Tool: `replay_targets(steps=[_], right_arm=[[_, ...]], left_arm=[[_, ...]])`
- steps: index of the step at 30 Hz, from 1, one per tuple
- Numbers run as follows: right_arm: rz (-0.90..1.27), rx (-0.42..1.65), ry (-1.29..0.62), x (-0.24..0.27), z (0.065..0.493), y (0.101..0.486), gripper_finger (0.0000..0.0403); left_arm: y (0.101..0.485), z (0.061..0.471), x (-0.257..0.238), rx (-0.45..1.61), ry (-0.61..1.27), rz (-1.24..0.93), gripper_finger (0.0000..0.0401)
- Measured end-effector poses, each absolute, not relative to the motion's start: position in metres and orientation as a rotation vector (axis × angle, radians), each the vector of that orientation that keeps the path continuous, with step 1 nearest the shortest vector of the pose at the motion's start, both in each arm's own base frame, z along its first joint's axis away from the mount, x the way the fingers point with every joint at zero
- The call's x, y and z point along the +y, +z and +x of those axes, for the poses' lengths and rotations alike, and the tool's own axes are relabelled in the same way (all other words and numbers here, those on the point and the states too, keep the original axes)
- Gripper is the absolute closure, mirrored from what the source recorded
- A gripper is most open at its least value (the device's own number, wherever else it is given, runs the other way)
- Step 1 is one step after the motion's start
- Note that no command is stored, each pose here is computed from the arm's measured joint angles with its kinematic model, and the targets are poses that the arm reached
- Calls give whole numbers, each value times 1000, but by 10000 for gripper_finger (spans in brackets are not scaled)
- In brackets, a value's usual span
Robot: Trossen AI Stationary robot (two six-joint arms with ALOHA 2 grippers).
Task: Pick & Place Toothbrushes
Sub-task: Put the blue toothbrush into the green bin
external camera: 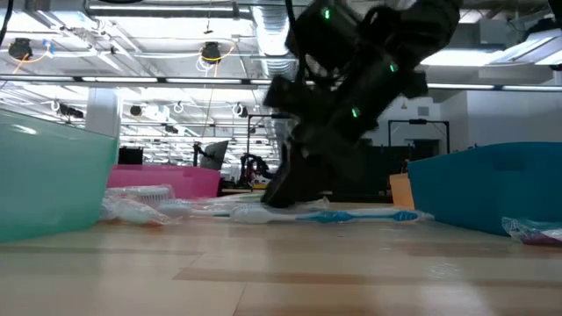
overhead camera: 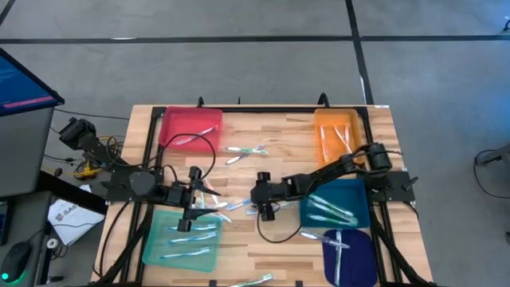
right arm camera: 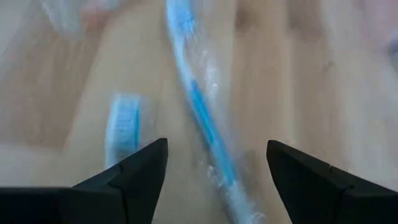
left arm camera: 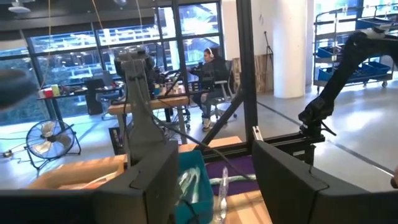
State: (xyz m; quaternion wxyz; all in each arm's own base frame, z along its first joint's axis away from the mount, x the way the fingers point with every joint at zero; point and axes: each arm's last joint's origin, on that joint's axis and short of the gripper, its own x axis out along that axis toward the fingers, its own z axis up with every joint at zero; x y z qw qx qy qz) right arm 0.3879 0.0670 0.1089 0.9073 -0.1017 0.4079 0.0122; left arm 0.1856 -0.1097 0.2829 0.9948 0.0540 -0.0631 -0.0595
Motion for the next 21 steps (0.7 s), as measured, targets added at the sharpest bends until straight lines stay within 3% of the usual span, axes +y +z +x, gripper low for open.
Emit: replay_targets(steps=[5, 9, 13, 18, 21], right_arm=[[-197, 893, 17, 66, 400, 94, 136], [-112, 944, 37, 62, 407, 94, 165], [-56, 971, 58, 58, 409, 96, 240], [-32, 997, 36, 53, 407, 96, 378], [3, 973, -3, 49, 407, 104, 383]], left_arm=[[283, 186, -110, -128, -119, 110, 201], [285, 184, -109, -136, -117, 106, 201], [286, 184, -108, -139, -117, 104, 201], [286, 183, -108, -140, -117, 103, 201], [286, 183, -108, -140, -117, 103, 201]])
